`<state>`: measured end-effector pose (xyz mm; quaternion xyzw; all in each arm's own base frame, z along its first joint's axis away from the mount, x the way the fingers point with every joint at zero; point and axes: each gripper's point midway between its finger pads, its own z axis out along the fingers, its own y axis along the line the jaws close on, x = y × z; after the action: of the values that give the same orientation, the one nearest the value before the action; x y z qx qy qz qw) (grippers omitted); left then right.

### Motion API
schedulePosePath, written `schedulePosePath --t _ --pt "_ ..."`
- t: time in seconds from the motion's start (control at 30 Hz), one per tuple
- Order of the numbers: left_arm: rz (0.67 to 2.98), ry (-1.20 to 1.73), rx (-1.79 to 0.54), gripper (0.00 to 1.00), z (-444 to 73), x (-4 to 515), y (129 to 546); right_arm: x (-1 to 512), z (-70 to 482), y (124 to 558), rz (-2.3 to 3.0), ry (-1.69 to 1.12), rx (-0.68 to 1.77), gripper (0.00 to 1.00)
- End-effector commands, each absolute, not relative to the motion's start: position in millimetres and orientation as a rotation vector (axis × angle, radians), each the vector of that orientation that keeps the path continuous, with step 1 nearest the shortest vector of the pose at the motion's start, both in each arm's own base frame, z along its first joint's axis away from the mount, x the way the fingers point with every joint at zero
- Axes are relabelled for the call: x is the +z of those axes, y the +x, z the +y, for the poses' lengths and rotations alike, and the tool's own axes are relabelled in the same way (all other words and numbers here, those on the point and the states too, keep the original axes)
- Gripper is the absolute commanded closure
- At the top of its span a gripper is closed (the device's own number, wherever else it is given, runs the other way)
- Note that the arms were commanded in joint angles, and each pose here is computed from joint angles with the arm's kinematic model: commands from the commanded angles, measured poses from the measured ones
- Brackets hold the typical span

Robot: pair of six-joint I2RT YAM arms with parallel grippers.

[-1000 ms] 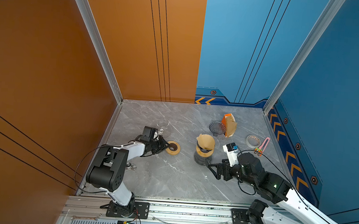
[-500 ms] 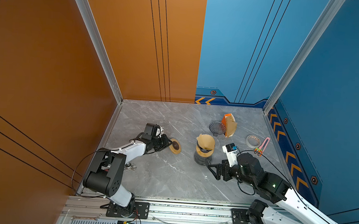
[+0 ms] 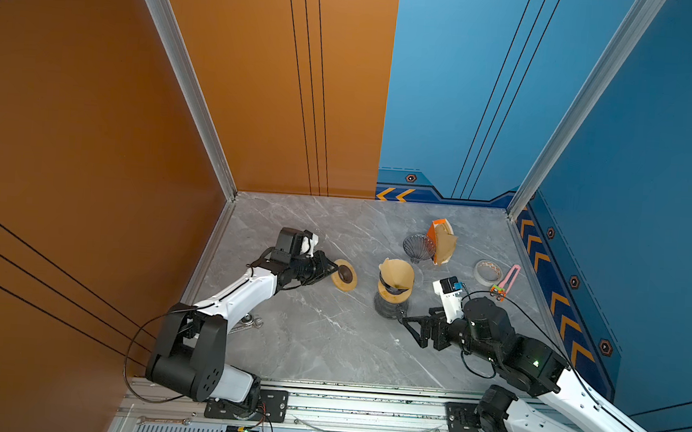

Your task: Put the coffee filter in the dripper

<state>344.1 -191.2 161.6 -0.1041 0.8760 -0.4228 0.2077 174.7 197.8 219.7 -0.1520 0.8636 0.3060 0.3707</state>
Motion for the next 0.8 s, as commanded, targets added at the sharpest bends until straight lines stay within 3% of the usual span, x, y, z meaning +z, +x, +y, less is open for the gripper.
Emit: schedulePosePath --t 0.0,0.33,0.77 --pt "2.378 -0.186 -1.292 0.85 -198 203 338 243 203 172 2.161 -0.389 0.854 0.05" --pt "2.226 -0.218 -1.378 0.85 -166 253 367 276 218 175 2.044 -0.380 0.971 0.03" --pt "2.072 -0.419 -1.387 0.87 -112 239 415 289 230 188 2.019 -0.391 0.965 0.00"
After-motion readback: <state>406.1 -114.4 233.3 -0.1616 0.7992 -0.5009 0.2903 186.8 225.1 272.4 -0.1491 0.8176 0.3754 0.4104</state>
